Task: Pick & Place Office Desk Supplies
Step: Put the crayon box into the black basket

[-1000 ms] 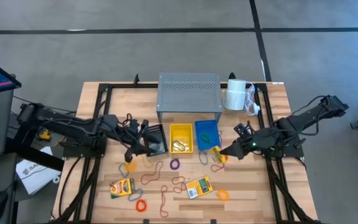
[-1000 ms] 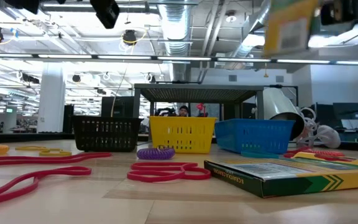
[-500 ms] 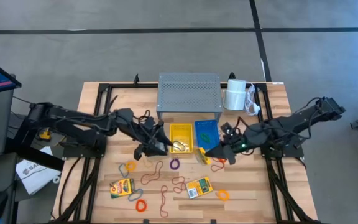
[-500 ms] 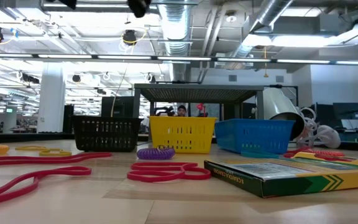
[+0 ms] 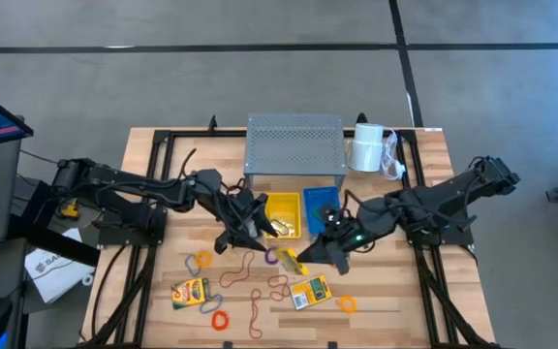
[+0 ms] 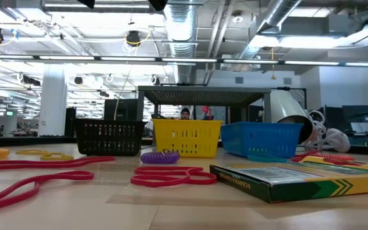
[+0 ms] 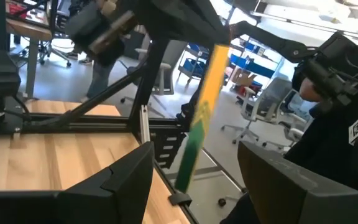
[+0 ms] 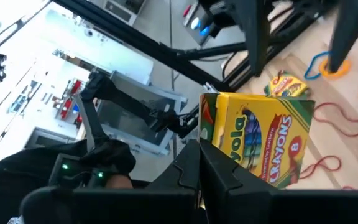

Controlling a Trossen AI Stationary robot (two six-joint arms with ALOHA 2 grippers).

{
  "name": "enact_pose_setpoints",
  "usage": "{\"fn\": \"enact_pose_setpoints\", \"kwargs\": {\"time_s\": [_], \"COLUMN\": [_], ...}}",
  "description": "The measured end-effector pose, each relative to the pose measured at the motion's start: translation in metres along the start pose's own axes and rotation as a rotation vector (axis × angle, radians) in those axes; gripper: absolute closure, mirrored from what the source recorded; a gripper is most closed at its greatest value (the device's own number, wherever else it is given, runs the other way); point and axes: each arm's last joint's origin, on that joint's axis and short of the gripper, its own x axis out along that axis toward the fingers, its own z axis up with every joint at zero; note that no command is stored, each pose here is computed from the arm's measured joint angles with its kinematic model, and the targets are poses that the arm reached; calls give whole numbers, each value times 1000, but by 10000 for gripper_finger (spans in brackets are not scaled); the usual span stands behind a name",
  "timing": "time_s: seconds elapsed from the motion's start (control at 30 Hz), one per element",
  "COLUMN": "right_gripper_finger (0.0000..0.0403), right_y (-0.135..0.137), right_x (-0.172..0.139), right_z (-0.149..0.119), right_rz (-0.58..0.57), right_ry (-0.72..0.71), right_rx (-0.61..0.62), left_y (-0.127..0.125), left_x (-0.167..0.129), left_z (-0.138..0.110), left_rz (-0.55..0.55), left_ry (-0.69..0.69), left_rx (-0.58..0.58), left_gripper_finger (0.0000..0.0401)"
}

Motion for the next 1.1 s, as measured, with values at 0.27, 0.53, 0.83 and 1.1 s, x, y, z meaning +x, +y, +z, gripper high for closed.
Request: {"fn": "enact_pose_setpoints", "kwargs": {"time_s": [0.27,0.53,0.83,1.1], "right_gripper_finger": [403,403,403,403], "right_y": [0,-2,-4,-5], "right_x": [8,7,7,7], "right_z": [7,20,30,32], "right_rz": [11,42,77,83], "right_ry": [-2,-30,-57,-56], "right_rx": [3,-5,-9,-11], "left_y": [-6,-14,-7,-8], "left_x": [3,7,24,27], "left_z": [0,5,11,16], "left_rz": [-23,-51,-62,-98], "left_ry": [-8,-63,-56,-59], "left_rx": [10,45,42,53], "left_gripper_finger": [173,173,173,190]}}
